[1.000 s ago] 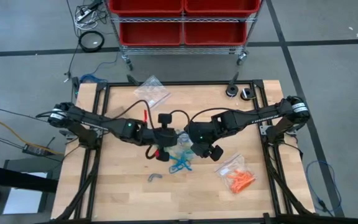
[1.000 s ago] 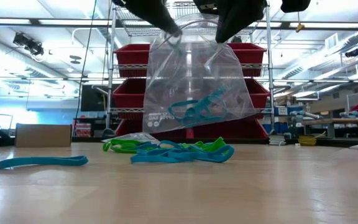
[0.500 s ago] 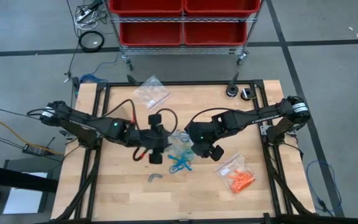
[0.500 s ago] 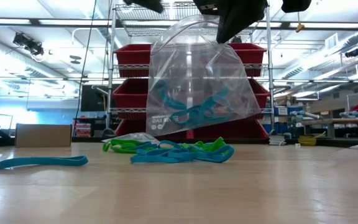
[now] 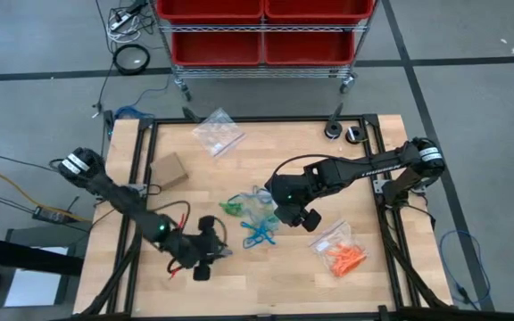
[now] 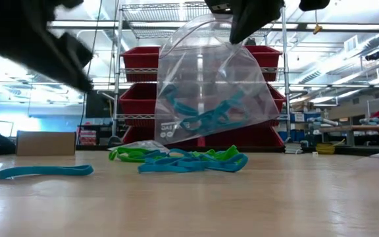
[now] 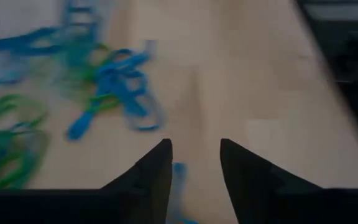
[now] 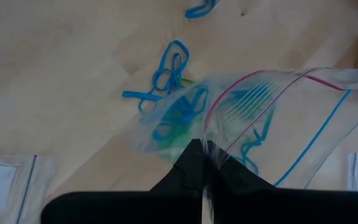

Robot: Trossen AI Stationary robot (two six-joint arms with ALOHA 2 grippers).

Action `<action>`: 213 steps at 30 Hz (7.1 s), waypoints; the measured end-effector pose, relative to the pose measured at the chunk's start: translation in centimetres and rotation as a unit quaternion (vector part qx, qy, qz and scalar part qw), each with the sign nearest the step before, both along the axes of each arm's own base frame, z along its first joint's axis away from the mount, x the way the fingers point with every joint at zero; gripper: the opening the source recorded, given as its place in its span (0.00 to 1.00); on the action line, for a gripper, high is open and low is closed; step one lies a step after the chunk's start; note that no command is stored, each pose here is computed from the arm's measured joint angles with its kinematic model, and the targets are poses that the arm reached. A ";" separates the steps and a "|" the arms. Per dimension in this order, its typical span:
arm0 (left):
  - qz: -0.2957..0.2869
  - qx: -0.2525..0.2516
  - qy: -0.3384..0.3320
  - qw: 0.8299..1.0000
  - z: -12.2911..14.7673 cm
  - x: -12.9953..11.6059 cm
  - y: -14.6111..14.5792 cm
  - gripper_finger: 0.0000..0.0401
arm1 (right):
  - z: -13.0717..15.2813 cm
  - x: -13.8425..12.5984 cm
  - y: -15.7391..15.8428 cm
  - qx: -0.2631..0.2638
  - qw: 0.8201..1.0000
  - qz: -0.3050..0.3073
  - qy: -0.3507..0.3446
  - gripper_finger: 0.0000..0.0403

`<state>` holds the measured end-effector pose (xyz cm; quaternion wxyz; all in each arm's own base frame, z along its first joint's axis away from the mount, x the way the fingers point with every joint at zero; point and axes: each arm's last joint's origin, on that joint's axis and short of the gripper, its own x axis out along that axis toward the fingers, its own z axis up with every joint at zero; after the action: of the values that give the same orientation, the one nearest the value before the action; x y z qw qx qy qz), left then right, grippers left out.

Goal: Sort rubber bands
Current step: Put the blue rubber band into the transparent zip bag

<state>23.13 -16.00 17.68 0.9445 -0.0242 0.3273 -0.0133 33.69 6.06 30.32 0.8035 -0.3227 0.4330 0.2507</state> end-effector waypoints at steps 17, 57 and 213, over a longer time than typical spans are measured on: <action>0.079 0.042 0.089 0.992 -8.4 1.3 -1.8 0.42 | -0.1 -0.3 0.1 0.009 1.000 0.015 0.015 0.00; 0.081 0.307 -0.078 0.945 13.2 7.3 4.6 0.00 | -2.4 -0.3 1.0 0.018 0.999 0.025 0.013 0.00; 0.050 0.279 -0.055 0.957 15.7 7.4 5.3 0.00 | -0.6 -2.5 -1.2 0.092 0.995 -0.028 0.005 0.00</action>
<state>30.55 -10.66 33.39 0.9297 0.2243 0.2641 0.1248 31.24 4.84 29.76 0.8343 -0.2341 0.4211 0.2681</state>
